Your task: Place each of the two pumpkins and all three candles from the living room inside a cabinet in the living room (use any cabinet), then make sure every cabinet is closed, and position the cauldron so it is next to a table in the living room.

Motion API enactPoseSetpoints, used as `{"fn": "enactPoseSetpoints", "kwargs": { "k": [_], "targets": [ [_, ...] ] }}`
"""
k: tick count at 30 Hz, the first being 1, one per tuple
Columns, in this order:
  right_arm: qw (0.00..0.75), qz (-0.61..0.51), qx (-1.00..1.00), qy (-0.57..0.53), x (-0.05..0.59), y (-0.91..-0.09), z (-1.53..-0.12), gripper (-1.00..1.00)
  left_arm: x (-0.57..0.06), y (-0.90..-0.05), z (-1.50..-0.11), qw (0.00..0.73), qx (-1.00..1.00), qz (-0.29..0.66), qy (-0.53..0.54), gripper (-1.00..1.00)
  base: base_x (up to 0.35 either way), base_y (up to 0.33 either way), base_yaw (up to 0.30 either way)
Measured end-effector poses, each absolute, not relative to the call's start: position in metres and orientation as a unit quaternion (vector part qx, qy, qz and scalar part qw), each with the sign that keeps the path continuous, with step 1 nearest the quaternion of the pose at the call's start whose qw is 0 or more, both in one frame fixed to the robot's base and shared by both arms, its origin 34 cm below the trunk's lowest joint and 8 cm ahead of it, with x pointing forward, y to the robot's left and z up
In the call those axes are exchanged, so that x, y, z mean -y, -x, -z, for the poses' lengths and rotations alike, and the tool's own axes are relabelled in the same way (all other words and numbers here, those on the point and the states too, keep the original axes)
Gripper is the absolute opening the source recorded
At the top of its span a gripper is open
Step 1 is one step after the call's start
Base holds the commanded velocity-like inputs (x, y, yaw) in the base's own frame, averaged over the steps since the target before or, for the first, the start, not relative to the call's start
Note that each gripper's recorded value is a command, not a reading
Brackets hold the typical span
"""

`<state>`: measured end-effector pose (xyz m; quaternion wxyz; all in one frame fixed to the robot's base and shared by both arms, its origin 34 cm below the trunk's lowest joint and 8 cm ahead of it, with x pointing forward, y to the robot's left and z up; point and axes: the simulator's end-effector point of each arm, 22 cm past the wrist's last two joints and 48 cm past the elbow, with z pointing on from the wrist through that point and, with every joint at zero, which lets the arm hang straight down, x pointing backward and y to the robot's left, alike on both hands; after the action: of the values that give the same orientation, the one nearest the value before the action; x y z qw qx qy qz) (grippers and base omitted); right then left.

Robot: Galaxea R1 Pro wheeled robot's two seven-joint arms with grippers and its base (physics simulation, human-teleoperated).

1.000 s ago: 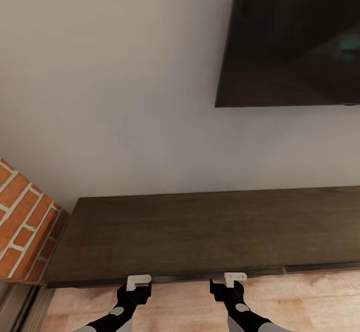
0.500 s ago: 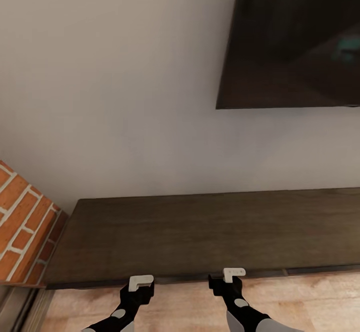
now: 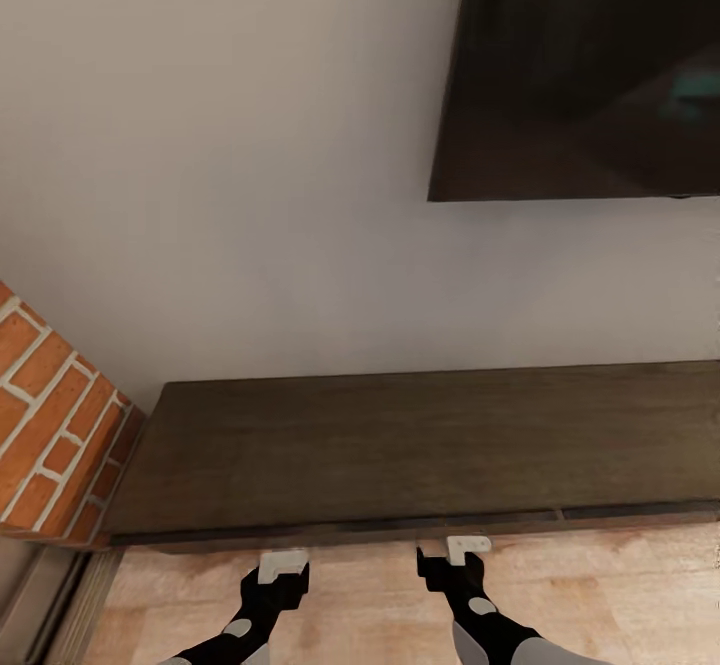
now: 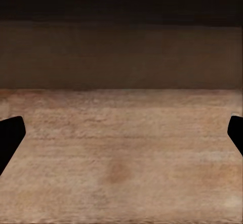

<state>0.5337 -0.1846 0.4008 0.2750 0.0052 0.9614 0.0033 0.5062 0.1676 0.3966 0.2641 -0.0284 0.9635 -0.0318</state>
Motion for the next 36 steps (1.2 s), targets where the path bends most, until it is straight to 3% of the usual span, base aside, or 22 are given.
{"fn": "enactPoseSetpoints", "kwargs": {
  "k": [21,26,30,36],
  "targets": [
    [0.274,-0.001,-0.962,-0.006,0.187,-0.533,-0.400,1.00,-0.169,-0.506,-0.396,0.264,-0.964,0.031,0.028,1.00,-0.021,0.000,0.000],
    [0.264,0.004,-0.965,-0.007,0.194,-0.521,-0.396,1.00,-0.173,-0.496,-0.393,0.256,-0.966,0.027,0.027,1.00,-0.237,0.000,0.000],
    [0.245,0.007,-0.970,-0.007,0.197,-0.498,-0.389,1.00,-0.184,-0.471,-0.385,0.239,-0.971,0.017,0.025,1.00,-0.321,0.000,0.000],
    [0.171,0.013,-0.985,-0.002,0.202,-0.400,-0.368,1.00,-0.210,-0.395,-0.371,0.190,-0.982,-0.001,0.022,1.00,-0.329,0.000,0.000]
  ]
}}
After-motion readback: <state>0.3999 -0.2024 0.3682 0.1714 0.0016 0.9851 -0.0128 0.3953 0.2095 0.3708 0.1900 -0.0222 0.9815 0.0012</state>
